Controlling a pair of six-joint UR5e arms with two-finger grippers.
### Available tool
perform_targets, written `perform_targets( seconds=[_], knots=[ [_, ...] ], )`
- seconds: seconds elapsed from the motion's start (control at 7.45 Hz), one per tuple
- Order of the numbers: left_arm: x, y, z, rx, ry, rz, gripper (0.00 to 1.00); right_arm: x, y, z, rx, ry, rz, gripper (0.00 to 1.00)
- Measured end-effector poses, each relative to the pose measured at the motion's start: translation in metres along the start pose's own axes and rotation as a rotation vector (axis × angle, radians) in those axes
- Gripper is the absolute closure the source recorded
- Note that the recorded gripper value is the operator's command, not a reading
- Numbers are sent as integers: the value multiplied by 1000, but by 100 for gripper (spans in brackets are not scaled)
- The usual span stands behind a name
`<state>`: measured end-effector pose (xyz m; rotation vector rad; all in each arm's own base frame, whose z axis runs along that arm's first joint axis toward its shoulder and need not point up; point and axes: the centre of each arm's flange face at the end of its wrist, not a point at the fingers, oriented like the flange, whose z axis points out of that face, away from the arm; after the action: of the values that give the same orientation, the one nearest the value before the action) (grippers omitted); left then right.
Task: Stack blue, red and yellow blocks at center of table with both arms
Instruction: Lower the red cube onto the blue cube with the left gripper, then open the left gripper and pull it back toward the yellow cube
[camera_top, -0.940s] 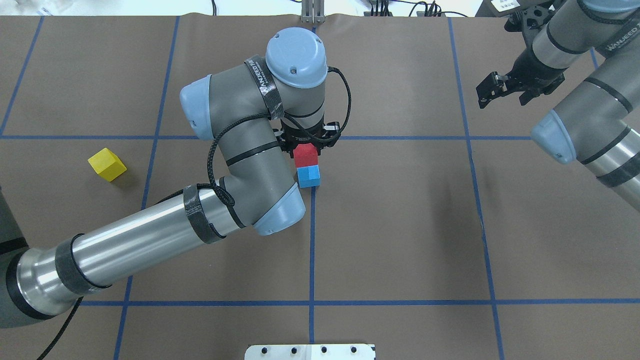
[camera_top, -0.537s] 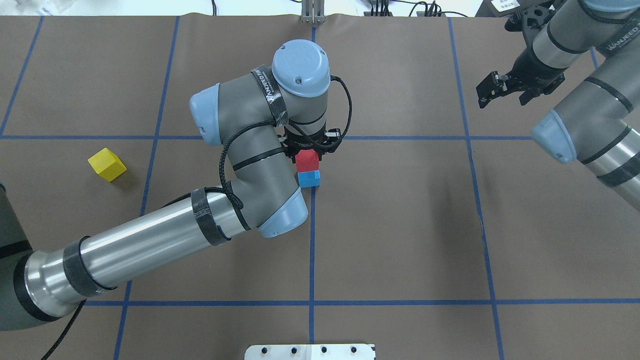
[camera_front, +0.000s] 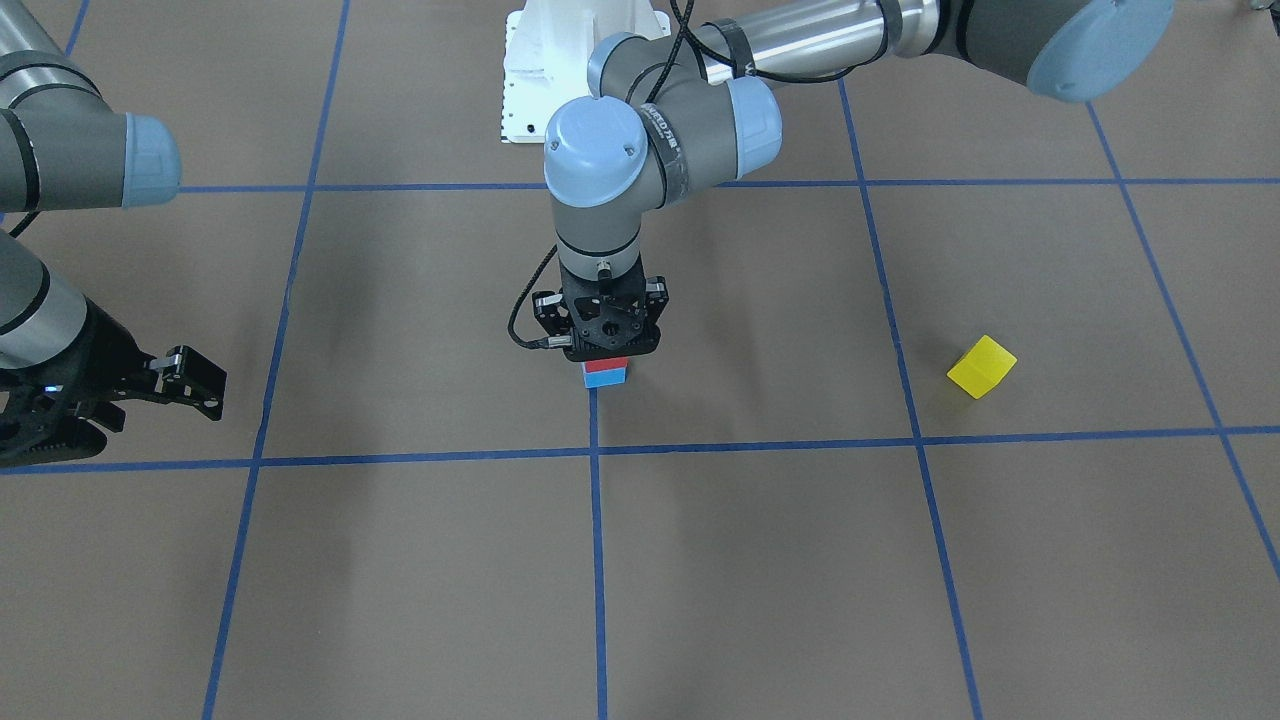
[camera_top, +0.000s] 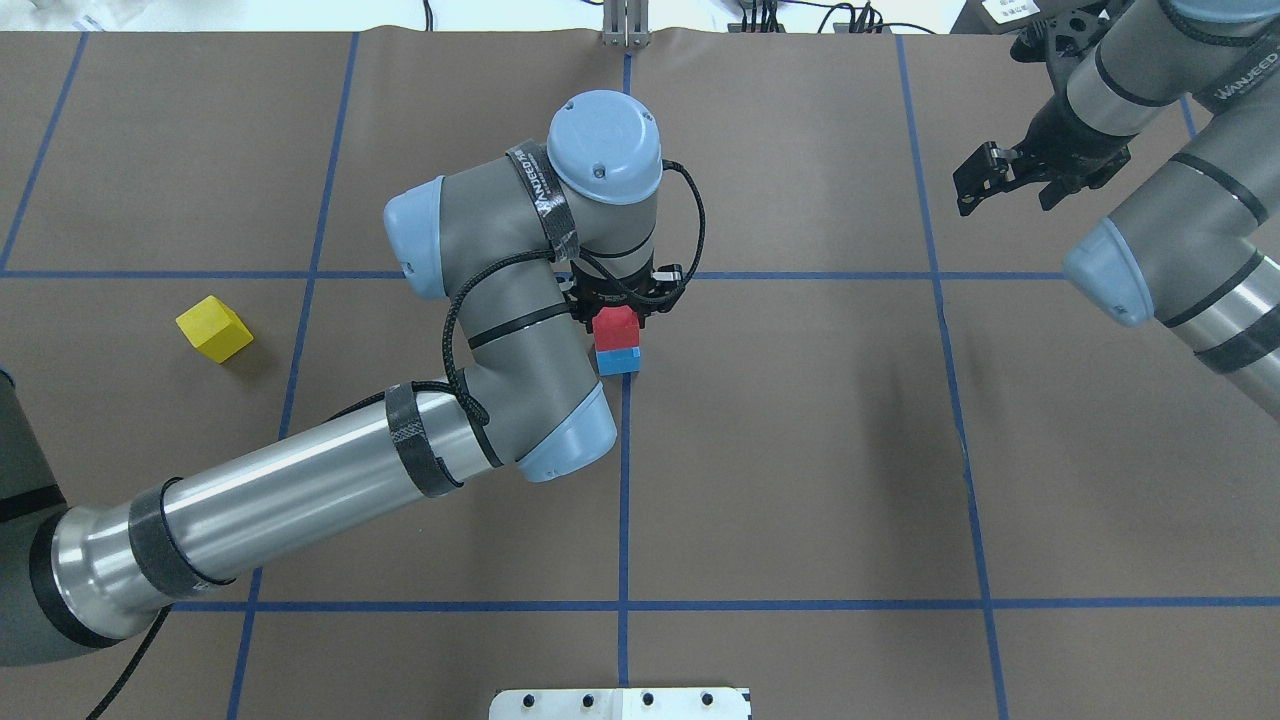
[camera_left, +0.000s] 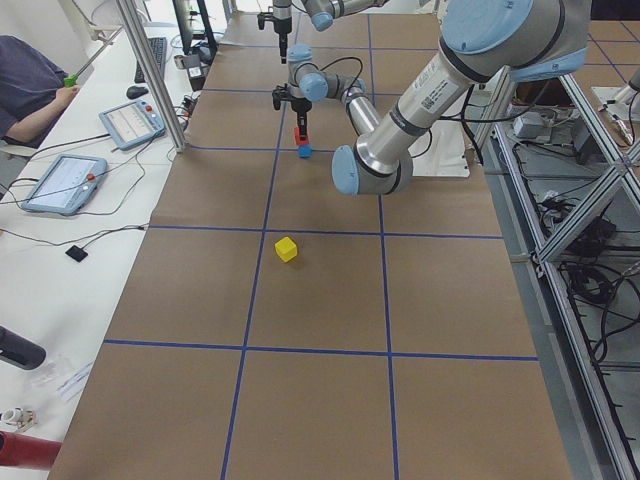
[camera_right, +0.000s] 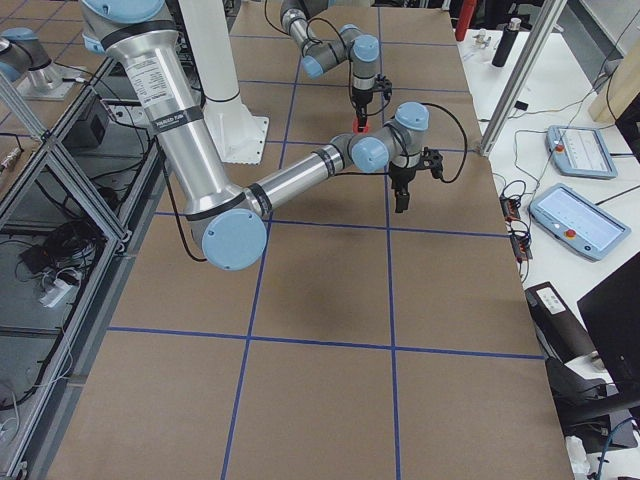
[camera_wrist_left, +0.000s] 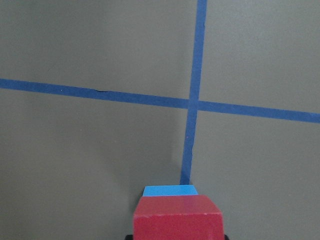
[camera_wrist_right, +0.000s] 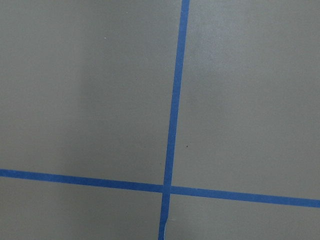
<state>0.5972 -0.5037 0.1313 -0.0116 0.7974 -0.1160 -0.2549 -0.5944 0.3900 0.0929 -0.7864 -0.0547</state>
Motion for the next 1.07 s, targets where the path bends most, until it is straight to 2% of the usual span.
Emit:
perform_targets(
  seconds=[0.13,0.27,0.4,1.07],
  knots=[
    [0,1,2,-2,-1,1,72,1,0,0,-1,1,1,0],
    [0,1,2,-2,-2,1,12,1,1,1,-2,1,1,0],
    [0,2,2,-3,-2,1,7,2,1,1,-3,2,1,0],
    [2,2,-6,4,15,-16,1,4,1,1,-3,3,1,0]
  ],
)
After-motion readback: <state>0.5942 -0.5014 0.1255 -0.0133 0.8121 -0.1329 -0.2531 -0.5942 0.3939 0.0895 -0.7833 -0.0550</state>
